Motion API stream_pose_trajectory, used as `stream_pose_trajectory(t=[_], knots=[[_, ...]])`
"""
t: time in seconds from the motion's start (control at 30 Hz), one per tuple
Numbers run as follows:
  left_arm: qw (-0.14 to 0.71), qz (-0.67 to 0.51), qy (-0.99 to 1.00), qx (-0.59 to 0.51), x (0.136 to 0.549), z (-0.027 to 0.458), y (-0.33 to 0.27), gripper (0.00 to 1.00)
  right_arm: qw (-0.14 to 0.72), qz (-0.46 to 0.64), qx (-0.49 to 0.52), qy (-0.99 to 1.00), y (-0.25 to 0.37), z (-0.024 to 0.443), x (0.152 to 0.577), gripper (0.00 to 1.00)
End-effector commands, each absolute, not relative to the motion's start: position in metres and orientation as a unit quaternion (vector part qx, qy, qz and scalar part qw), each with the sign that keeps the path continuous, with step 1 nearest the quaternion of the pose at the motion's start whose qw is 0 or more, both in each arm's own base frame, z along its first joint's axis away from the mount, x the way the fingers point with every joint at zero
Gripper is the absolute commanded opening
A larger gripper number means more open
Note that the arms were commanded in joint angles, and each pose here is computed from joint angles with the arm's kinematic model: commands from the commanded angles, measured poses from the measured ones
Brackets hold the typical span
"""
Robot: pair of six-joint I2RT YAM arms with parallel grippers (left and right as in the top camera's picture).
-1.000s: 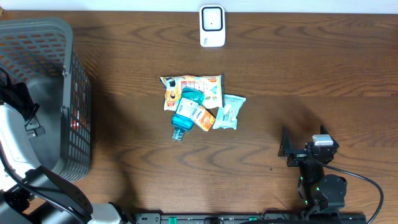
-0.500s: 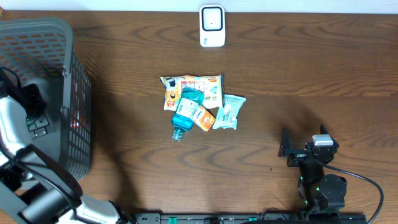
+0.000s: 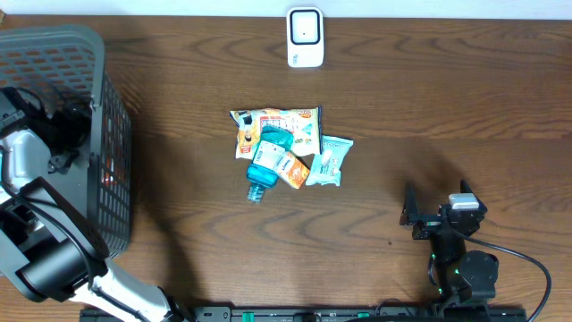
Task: Scan the item barcode
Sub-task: 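Move the left gripper into the basket toward the red snack packet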
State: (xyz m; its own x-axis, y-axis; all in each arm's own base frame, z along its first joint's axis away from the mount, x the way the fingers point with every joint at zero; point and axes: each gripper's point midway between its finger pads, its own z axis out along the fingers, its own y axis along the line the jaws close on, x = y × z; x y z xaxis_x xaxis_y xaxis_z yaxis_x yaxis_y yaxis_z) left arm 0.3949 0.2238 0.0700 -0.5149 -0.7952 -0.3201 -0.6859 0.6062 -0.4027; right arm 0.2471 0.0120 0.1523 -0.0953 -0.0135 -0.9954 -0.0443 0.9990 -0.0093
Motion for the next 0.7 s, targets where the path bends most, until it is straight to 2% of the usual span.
stream_pose_trajectory(t=[0.0,0.27,0.53,0.57,0.6,0.67], knots=[[0.258,-0.118,0.905,-0.317,0.402,0.072,0.212,0.98,0.671,0.011,-0.017,0.741,0.012,0.151,0.247,0.99],[0.218,-0.065,0.944,-0.238,0.393,0.051,0.204,0.98,0.671,0.011,-0.017,0.741,0.012,0.151,0.247,0.99],[0.099,0.019,0.976,-0.192,0.365,-0.003,0.198,0.98,0.671,0.011,-0.017,0.741,0.012,0.151,0.247,0.99],[0.080,0.031,0.978,-0.193,0.358,-0.011,0.200,0.94,0.671,0.011,-0.017,0.741,0.012,0.151,0.247,0.99],[0.072,0.035,0.978,-0.193,0.356,-0.014,0.201,0.86,0.671,0.011,-0.017,0.741,0.012,0.151,0.247,0.99],[0.046,0.048,0.978,-0.195,0.345,-0.023,0.203,0.50,0.671,0.011,-0.017,0.741,0.012,0.151,0.247,0.99]])
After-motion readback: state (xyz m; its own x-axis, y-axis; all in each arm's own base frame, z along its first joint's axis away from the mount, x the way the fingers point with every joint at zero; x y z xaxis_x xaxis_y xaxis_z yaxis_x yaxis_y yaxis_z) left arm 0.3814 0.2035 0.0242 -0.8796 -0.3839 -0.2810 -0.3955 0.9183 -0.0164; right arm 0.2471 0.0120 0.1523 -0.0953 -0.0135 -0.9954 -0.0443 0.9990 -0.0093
